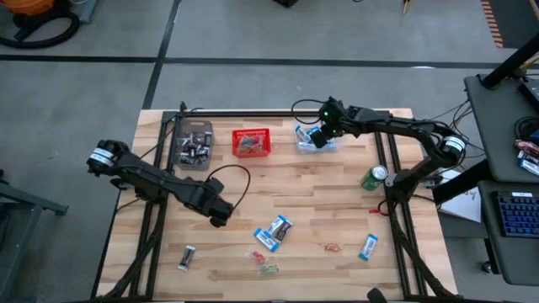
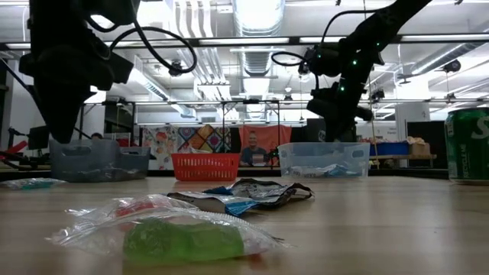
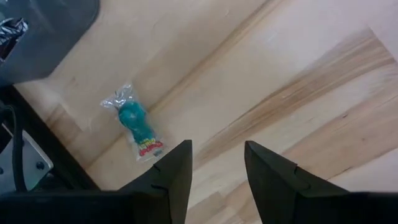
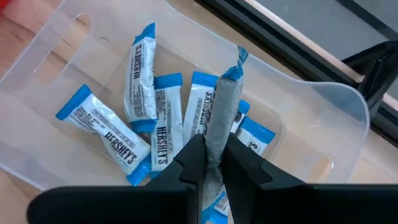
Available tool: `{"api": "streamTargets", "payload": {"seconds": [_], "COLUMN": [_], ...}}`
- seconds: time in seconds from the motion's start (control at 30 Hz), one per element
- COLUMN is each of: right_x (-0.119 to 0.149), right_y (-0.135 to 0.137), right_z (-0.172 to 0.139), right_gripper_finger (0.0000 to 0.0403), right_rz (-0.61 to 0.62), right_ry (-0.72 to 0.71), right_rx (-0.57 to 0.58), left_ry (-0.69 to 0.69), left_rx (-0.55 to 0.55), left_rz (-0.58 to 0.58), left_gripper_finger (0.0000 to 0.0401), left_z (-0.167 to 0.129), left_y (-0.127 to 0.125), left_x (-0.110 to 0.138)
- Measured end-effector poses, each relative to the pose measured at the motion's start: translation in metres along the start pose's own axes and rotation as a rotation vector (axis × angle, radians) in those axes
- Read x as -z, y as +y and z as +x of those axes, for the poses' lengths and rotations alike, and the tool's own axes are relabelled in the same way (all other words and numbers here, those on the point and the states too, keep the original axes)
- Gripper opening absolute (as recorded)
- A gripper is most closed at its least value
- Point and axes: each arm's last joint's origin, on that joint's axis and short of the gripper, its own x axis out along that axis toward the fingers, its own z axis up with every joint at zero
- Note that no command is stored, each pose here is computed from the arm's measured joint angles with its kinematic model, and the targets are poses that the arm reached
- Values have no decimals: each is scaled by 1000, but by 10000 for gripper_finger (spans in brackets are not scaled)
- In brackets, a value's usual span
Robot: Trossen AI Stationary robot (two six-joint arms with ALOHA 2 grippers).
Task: Sort candy
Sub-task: Put the white chocolate into the transparent bin
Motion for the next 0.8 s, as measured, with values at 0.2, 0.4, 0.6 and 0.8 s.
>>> {"api": "streamTargets", "payload": {"seconds": [0.2,0.4,0.6,0.8], "right_x": [0,-3,-3,-4], "right_y": [0,1,2,3], "right_z": [0,0,0,0], "right_gripper_finger": [36,36,38,30], "right_rz": [-56,16,17,-101], "right_ry": [2,-26,-20,-40], "right_rx": [-7,-14,-57,-66], "left_ry": [-7,-10,-7,26], "left_rx": [5,6,-8,-35], "left_rz": [8,-35,-71,-96], "left_gripper_finger": [145,146,146,149], "left_z": [-2,-3,0,7], "left_y": [-3,-4,-3,1], "left_x": [8,13,13,17]}}
